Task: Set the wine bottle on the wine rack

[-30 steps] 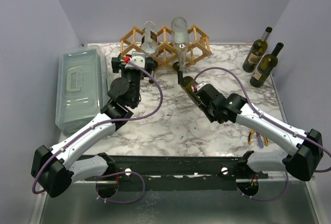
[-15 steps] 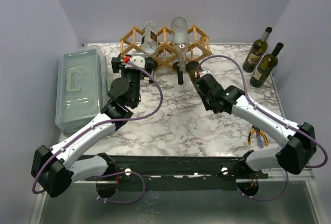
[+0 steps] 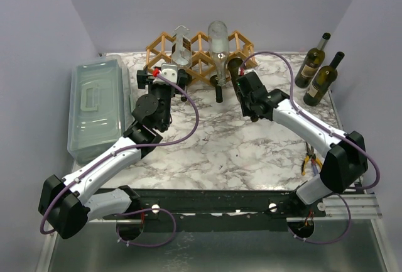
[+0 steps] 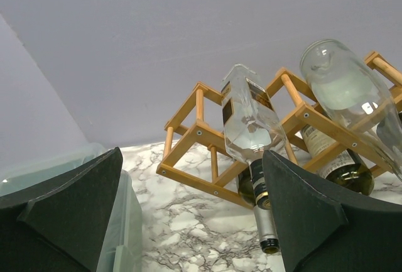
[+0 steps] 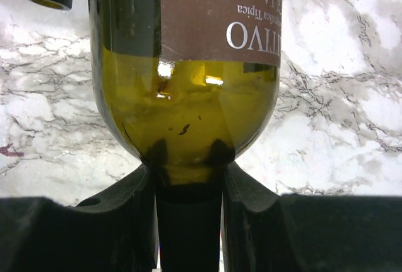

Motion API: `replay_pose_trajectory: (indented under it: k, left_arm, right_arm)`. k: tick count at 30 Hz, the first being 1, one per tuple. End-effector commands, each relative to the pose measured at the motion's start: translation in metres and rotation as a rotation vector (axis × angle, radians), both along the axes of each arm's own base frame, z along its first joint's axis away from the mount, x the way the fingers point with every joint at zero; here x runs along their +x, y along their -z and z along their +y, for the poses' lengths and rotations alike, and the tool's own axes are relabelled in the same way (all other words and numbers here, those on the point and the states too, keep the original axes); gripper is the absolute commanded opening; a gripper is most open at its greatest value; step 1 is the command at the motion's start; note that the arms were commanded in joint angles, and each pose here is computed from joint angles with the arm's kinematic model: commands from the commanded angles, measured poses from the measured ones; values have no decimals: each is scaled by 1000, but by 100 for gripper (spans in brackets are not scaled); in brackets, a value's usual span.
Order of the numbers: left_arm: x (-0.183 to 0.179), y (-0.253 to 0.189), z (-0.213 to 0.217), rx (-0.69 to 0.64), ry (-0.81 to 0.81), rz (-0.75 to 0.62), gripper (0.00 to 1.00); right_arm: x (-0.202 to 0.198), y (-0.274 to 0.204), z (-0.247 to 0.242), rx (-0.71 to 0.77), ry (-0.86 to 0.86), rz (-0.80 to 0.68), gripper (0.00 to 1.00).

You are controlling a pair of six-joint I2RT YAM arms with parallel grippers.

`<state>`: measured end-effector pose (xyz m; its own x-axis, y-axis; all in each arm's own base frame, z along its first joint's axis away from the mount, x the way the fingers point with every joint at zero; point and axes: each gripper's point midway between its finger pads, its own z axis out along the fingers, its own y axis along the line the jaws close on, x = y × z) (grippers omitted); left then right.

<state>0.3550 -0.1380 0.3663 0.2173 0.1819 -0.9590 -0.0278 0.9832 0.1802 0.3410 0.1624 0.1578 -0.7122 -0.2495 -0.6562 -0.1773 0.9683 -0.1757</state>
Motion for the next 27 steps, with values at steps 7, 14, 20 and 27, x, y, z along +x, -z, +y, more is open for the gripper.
replay_pose_trajectory:
  k: [7,14,20,27]
  left_arm:
    - [-1,-3,3,-14,3,-17,94]
    - [0,-4,4,-27,5,-20,94]
    - [1,-2,5,-27,3,-17,93]
    - [3,-1,4,-50,16,-15,94]
  right_arm:
    - [54,-35,15,129,58,-159,0]
    - [75,-35,23,176,63,-187,0]
    - [103,-29,34,205,85,-198,1]
    - [136,-27,39,236,127,-223,0]
